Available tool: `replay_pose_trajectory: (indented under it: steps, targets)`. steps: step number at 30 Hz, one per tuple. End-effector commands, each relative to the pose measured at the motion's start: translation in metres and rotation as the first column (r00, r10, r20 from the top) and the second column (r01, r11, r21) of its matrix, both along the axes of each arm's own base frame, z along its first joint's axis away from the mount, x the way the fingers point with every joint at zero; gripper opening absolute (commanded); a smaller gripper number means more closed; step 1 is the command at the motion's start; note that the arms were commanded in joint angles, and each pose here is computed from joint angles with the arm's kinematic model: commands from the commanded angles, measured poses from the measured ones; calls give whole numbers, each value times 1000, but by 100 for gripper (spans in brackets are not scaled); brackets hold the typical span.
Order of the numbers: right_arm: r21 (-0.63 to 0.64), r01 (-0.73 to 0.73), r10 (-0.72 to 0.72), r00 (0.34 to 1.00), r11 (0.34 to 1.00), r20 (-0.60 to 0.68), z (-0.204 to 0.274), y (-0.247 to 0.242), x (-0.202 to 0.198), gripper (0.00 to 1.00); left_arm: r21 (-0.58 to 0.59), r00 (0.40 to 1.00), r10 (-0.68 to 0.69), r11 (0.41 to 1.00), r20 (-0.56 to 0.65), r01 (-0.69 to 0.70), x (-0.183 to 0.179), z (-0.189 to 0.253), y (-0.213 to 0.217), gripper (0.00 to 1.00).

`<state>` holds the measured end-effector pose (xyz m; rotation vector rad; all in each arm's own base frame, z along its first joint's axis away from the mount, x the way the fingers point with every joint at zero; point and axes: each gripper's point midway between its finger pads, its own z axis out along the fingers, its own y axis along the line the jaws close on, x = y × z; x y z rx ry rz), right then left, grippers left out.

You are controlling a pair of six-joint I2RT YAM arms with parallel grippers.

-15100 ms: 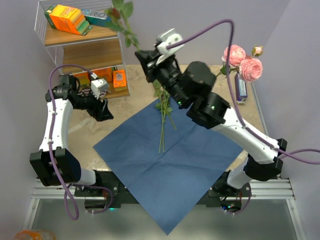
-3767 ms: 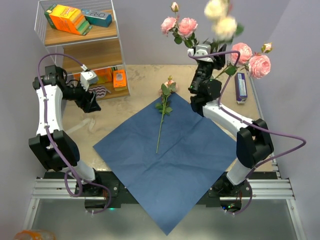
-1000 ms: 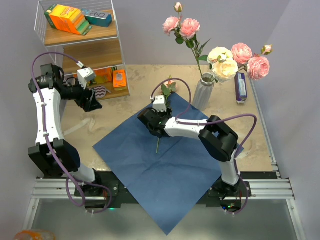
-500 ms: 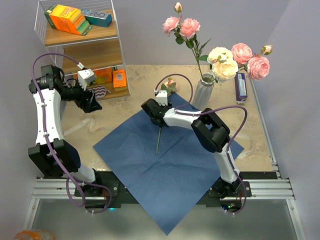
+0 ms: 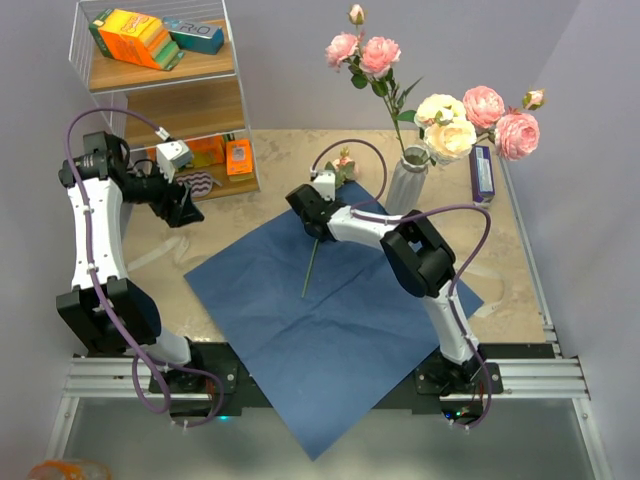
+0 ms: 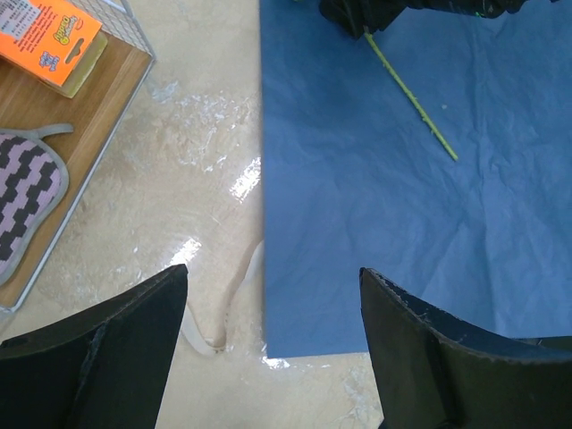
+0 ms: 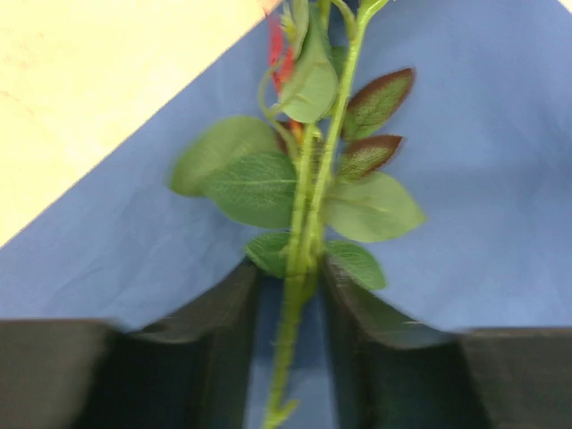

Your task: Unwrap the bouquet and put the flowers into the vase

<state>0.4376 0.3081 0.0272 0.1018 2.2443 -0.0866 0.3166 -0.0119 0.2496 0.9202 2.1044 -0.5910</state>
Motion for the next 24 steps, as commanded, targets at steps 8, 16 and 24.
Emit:
replay_pose_trajectory:
  steps: [8,16,24]
  targets:
    - [52,-41,41,999,998,12,9,6,6,0,13,999,-5,1000,35,4,-7,7,0,81]
    - [44,-223,199,929,974,312,139,28,-3,0,23,999,-8,1000,36,7,-10,5,1,81]
    - [-124,-348,339,670,929,661,326,26,-58,0,20,999,-6,1000,36,5,-10,4,2,81]
